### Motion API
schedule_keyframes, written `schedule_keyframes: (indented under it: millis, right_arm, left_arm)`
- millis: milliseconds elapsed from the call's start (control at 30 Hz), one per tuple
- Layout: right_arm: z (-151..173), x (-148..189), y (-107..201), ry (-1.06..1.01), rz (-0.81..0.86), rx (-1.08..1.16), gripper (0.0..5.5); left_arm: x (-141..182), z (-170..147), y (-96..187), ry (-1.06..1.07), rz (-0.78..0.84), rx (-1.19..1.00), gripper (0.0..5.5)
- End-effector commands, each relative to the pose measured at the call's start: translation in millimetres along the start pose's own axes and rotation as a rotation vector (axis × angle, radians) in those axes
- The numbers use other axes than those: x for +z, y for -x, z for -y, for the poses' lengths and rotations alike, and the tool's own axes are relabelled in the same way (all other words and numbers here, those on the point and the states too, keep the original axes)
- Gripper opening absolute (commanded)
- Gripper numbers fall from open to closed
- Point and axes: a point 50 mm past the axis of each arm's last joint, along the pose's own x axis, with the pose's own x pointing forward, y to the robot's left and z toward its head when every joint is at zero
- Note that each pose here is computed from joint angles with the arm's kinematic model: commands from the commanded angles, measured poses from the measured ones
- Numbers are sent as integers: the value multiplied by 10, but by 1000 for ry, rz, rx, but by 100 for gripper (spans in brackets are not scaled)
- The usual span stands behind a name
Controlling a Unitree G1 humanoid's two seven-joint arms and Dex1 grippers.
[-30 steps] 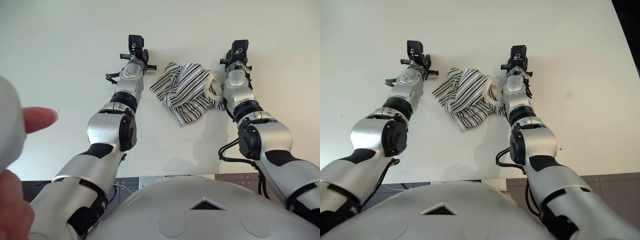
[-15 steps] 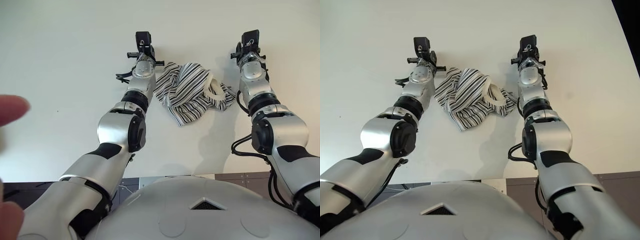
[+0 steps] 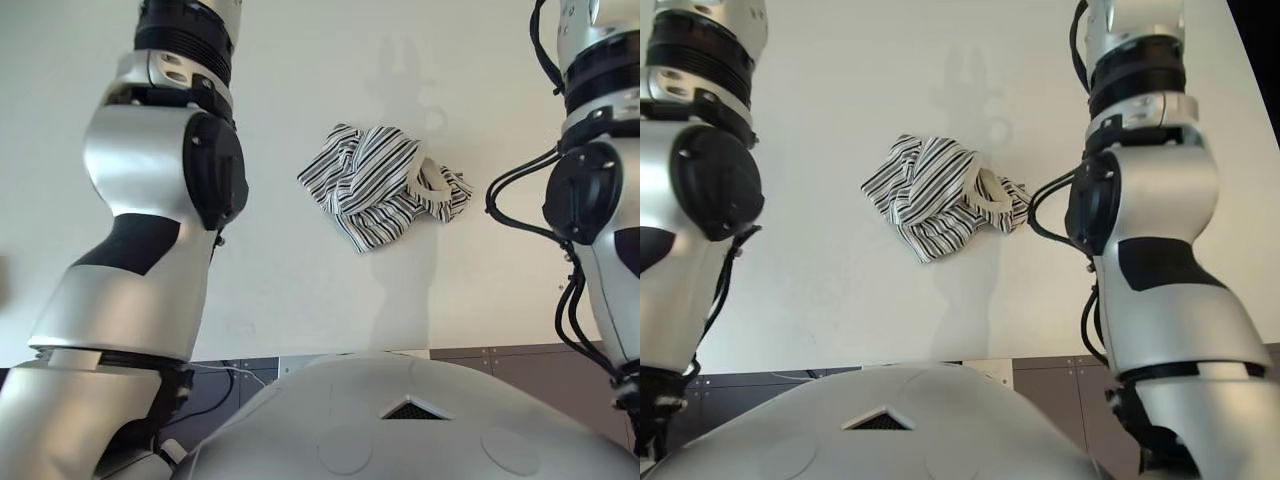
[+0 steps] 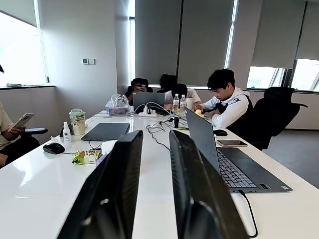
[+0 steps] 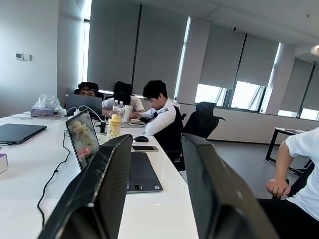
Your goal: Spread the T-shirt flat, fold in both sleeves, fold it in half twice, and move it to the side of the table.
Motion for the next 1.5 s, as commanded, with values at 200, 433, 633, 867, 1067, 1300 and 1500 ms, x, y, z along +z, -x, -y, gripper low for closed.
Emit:
schedule_keyframes:
  millis: [200, 433, 633, 867, 1067, 1300, 1500]
  right_arm:
    - [0, 63, -69, 32, -77, -63, 179]
    - [-90, 120, -75, 64, -54, -7, 179]
    - [-82, 261, -106, 96, 9, 43, 179]
    - [-13, 142, -87, 121, -28, 6, 179]
    - [117, 66, -78, 113, -49, -27, 179]
    - [52, 48, -61, 88, -33, -15, 179]
    - [-22, 31, -49, 69, -38, 13, 179]
  left_arm:
    - [125, -59, -62, -43, -67, -36, 97]
    - [92, -220, -55, -30, -72, 10, 97]
    - [83, -321, -39, -5, -30, 14, 97]
    - [-39, -241, -6, 28, -38, -17, 97]
    - [-94, -215, 11, 37, -40, -5, 97]
    - [-137, -322, 25, -1, -56, 10, 97]
    - [-177, -329, 36, 14, -66, 7, 97]
